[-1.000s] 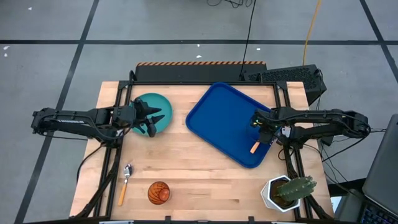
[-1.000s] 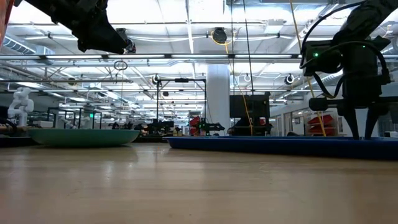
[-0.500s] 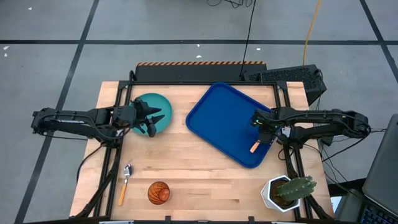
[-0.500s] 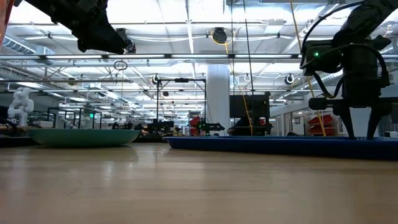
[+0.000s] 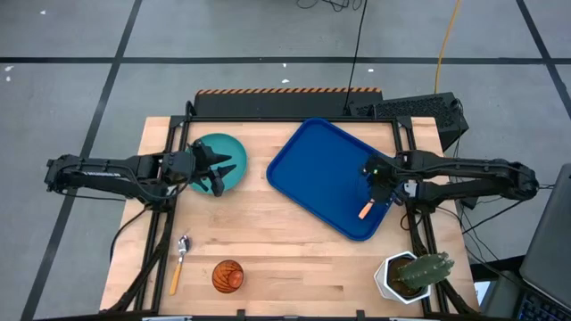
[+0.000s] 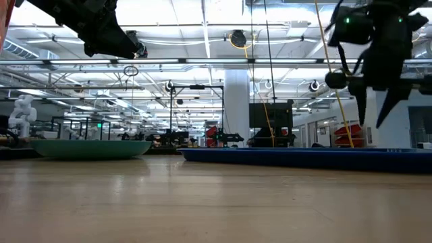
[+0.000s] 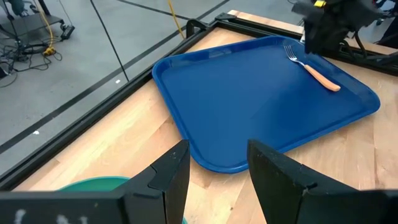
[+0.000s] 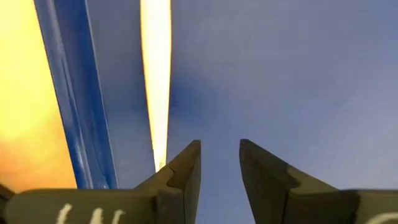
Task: Pick and place plate/cup/fork/spoon on tray
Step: Move the blue tray to the center of the table
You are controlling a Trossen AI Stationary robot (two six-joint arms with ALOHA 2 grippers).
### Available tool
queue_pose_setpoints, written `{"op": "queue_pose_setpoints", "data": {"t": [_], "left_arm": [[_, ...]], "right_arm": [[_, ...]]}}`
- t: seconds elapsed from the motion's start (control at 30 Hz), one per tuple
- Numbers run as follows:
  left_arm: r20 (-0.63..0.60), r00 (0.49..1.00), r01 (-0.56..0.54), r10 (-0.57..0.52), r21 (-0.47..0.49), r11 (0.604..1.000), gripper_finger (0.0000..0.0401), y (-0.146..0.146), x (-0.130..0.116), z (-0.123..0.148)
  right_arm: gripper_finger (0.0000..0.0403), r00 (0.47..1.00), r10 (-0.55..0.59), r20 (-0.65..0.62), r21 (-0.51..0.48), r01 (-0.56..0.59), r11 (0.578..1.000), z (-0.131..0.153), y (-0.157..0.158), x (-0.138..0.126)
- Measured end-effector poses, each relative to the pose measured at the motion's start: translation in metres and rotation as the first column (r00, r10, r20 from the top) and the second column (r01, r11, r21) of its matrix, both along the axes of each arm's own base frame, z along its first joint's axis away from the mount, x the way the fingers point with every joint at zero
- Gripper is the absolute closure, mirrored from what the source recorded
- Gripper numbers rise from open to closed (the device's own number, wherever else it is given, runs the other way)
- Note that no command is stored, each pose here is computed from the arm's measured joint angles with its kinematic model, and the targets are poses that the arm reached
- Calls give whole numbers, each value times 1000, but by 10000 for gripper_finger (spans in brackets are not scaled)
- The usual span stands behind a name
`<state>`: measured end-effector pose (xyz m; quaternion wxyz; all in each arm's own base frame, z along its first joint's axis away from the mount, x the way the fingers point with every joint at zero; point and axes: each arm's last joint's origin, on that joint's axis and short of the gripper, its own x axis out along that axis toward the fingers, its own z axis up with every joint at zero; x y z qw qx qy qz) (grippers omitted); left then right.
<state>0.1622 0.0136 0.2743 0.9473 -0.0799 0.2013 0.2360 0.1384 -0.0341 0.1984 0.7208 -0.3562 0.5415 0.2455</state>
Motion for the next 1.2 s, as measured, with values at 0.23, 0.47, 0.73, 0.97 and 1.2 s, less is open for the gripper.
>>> {"op": "queue_pose_setpoints", "data": {"t": [0.23, 0.47, 0.73, 0.97, 1.2], "left_arm": [[4, 1000, -3, 3, -6, 1000, 238, 0, 0, 0], [21, 1000, 2, -2, 4, 1000, 238, 0, 1, 2], [11, 1000, 9, -10, 20, 1000, 238, 0, 1, 2], [-26, 1000, 11, -11, 19, 1000, 238, 0, -1, -1], [-44, 999, 15, -14, 26, 1000, 238, 0, -1, -2]], "right_arm": [[300, 908, -369, 199, 141, 346, 928, 40, 14, 36], [300, 672, -740, 37, 167, 726, 667, 48, 11, 84], [300, 493, -852, -179, -81, 855, 512, 4, -44, 88], [300, 352, -931, -93, 51, 936, 349, 19, -106, 62], [300, 207, -965, -160, 118, 975, 189, 13, -152, 27]]}}
